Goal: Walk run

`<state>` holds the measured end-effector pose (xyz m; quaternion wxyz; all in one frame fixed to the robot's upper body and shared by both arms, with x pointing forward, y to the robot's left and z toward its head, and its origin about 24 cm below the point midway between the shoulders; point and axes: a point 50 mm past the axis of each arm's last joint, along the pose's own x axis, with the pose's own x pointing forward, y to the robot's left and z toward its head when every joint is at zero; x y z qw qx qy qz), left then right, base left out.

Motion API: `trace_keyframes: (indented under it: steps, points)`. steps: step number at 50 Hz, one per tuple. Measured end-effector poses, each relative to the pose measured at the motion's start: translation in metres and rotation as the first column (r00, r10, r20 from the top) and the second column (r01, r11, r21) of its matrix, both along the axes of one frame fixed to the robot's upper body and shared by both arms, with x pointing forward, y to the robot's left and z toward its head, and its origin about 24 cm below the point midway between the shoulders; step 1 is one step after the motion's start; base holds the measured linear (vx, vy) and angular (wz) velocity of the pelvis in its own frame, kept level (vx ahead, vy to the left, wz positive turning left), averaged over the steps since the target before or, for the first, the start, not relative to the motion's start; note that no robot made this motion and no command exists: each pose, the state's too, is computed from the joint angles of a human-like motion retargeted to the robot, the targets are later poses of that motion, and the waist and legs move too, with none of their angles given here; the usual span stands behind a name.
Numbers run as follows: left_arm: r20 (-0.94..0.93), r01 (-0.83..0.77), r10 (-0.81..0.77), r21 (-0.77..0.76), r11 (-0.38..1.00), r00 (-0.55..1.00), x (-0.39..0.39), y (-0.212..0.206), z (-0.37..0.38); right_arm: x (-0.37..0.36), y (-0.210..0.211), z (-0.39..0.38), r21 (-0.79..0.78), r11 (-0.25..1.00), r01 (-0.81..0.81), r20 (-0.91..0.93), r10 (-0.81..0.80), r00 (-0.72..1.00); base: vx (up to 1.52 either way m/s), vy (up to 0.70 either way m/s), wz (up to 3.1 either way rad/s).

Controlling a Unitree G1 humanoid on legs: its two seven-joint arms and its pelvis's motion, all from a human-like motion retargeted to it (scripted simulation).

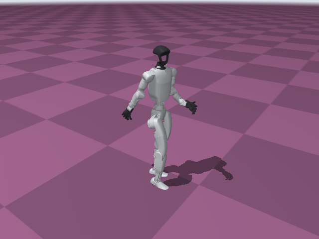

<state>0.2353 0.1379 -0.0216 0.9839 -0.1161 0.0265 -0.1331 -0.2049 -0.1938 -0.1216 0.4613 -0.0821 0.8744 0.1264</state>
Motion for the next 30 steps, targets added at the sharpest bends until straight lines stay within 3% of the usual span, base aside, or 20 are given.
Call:
trace_keyframes:
  steps: [7,14,18,22,26,30]
  points:
    - [0.025,-0.019,0.019,0.0,1.0,1.0,0.002,0.004,0.006,-0.044,-0.001,0.029,-0.017,0.999,0.049,-0.163,-0.051,0.985,0.68,-0.29,0.12]
    - [-0.036,-0.012,0.012,-0.02,1.0,0.999,-0.011,0.0,-0.008,0.004,-0.001,-0.002,-0.062,0.996,0.07,-0.015,-0.071,0.997,0.81,-0.4,0.53]
    - [-0.071,-0.004,0.002,-0.024,1.0,0.997,-0.017,-0.004,-0.016,0.082,-0.001,-0.036,-0.079,0.994,0.07,0.217,-0.051,0.975,0.75,-0.46,0.27]
    - [-0.07,-0.004,0.003,-0.011,1.0,0.998,-0.017,-0.002,-0.016,0.2,0.003,-0.056,-0.063,0.997,0.037,0.531,0.002,0.847,0.68,-0.44,-0.24]
    - [-0.076,-0.016,0.014,-0.025,1.0,0.997,-0.019,0.0,-0.018,0.328,0.011,-0.043,-0.079,0.997,-0.011,0.797,0.07,0.599,0.56,-0.35,-0.32]
    - [-0.081,-0.031,0.029,-0.022,0.999,0.996,-0.023,0.004,-0.02,0.436,0.028,0.004,-0.087,0.996,-0.017,0.952,0.089,0.294,0.64,-0.32,-0.97]
